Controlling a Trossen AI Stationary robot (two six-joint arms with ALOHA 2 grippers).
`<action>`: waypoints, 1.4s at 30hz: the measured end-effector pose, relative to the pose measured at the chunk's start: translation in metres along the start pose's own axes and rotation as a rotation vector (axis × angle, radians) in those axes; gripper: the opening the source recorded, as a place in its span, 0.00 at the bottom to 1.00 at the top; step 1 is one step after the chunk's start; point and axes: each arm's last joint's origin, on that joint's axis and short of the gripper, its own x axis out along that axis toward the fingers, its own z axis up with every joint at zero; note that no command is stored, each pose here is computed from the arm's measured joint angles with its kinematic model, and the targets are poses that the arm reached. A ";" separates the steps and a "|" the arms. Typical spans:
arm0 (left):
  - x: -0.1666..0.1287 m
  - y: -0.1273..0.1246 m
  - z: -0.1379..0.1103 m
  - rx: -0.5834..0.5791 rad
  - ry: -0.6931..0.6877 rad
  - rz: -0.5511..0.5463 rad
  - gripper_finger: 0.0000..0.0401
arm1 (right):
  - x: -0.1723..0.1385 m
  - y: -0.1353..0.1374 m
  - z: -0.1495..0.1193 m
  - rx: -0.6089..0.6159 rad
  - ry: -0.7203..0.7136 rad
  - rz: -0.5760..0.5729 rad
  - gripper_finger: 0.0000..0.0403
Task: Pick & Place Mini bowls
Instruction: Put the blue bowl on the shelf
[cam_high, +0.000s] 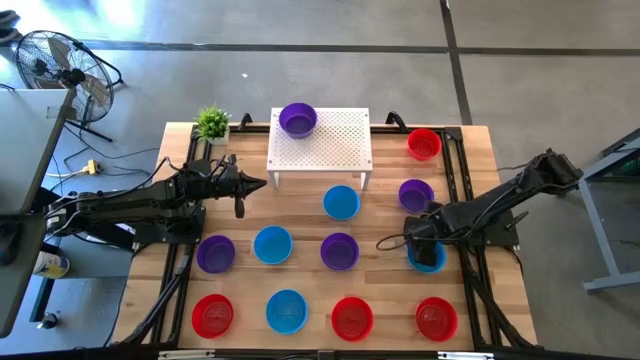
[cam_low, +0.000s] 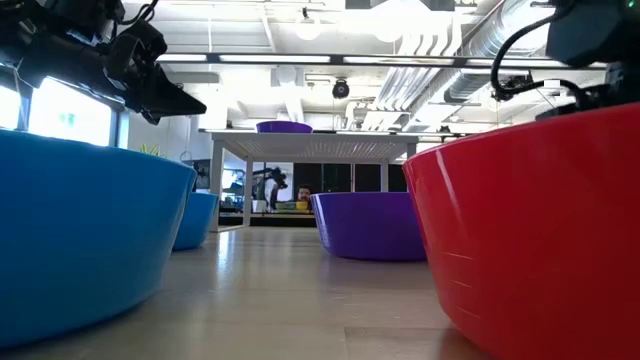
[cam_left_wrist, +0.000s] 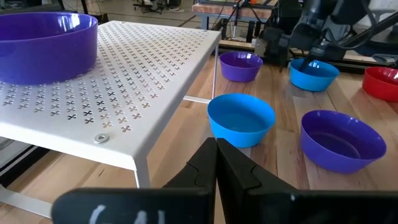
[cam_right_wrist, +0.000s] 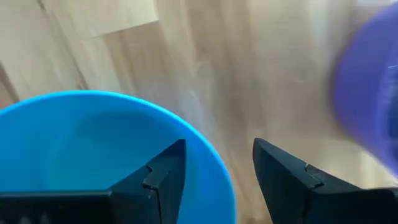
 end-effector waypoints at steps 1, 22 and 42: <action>0.000 0.000 0.000 0.000 0.000 0.000 0.00 | 0.002 0.000 0.000 0.001 0.003 0.020 0.40; 0.000 0.000 0.000 0.000 0.000 0.017 0.00 | -0.060 0.015 0.053 0.107 -0.201 0.266 0.02; 0.000 0.001 0.004 0.003 -0.043 0.032 0.00 | -0.168 -0.130 0.232 0.489 -0.572 0.083 0.00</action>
